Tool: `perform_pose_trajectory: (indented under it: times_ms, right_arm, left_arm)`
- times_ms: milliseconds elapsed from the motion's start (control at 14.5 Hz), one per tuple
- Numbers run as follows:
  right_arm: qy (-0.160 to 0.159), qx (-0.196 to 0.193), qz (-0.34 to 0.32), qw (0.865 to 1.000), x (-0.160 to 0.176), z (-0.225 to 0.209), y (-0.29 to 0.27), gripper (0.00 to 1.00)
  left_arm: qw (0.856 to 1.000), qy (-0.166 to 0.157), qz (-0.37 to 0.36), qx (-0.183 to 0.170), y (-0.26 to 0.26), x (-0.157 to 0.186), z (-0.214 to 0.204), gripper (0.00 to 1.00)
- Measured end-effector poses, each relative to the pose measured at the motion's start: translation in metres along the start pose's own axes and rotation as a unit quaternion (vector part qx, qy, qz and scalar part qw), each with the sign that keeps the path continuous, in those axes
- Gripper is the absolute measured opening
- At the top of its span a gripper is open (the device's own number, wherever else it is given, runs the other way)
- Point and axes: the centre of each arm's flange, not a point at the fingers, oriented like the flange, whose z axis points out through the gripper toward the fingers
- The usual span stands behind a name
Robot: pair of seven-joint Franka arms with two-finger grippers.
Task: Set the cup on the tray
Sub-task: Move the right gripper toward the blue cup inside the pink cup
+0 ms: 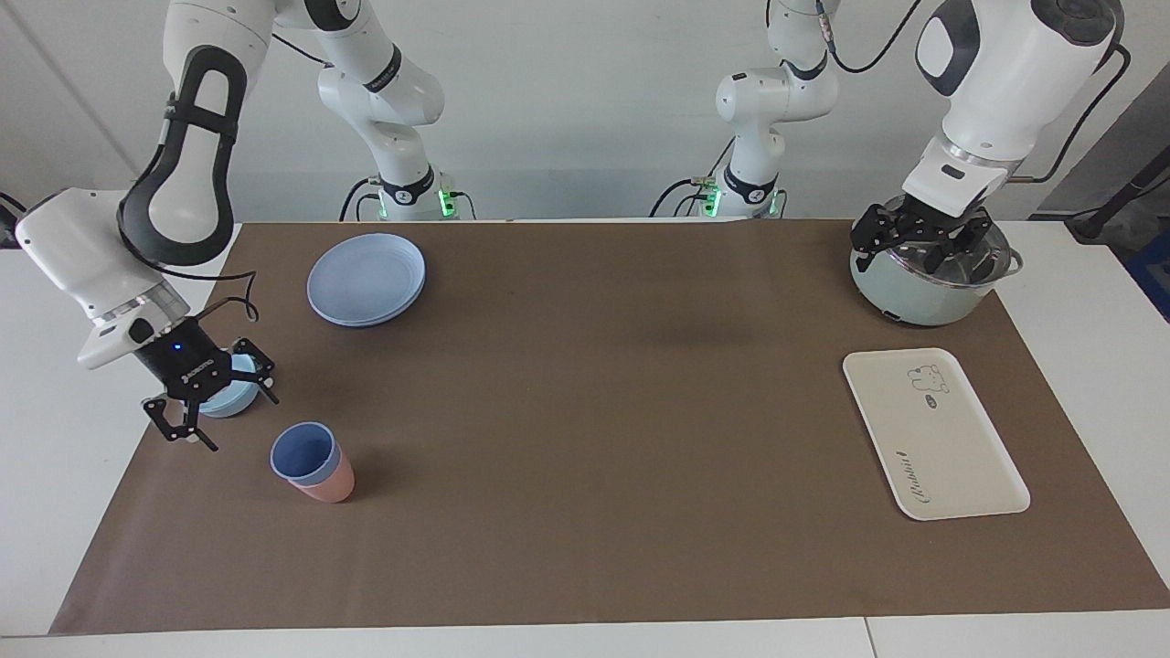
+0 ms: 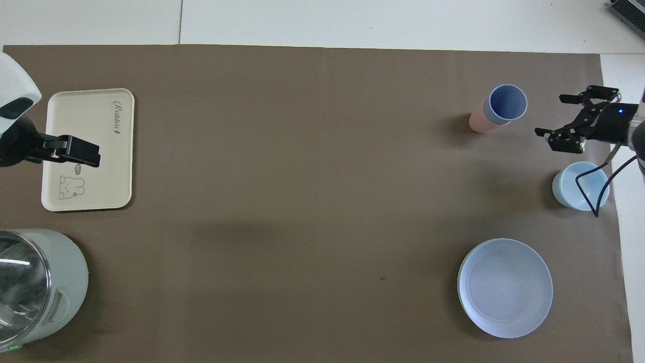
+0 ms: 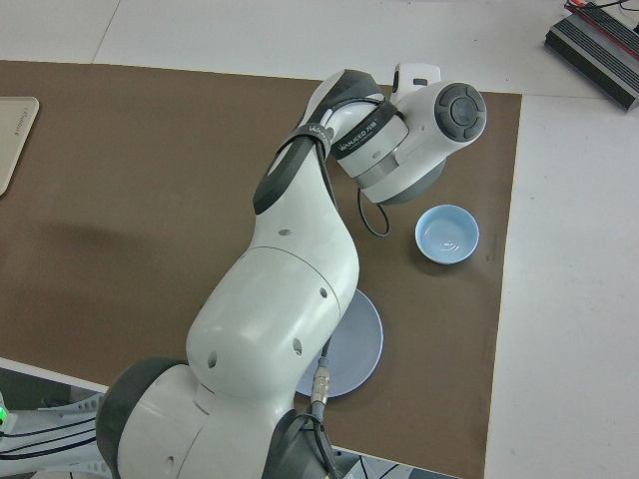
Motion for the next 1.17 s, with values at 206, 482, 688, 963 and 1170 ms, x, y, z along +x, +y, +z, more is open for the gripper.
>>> perform_pose_trajectory:
  times_ms: [206, 482, 688, 963, 1170]
  right_arm:
    - [0.064, 0.028, 0.023, 0.997, -0.017, 0.031, -0.002, 1.0]
    - [0.123, 0.047, 0.042, 0.99, -0.056, 0.068, 0.0, 1.0]
    - [0.168, 0.048, 0.049, 0.983, -0.047, 0.092, -0.009, 1.0]
    - [0.191, 0.05, 0.05, 0.979, -0.037, 0.113, -0.019, 1.0]
    - [0.196, 0.045, 0.055, 0.978, -0.03, 0.116, -0.021, 1.0]
  left_arm:
    - [1.0, 0.0, 0.0, 0.0, 0.0, 0.0, 0.0, 1.0]
    - [1.0, 0.0, 0.0, 0.0, 0.0, 0.0, 0.0, 1.0]
    - [1.0, 0.0, 0.003, 0.0, 0.0, 0.0, 0.0, 1.0]
    - [1.0, 0.0, 0.007, 0.0, 0.0, 0.0, 0.0, 1.0]
    - [1.0, 0.0, 0.008, 0.0, 0.0, 0.0, 0.0, 1.0]
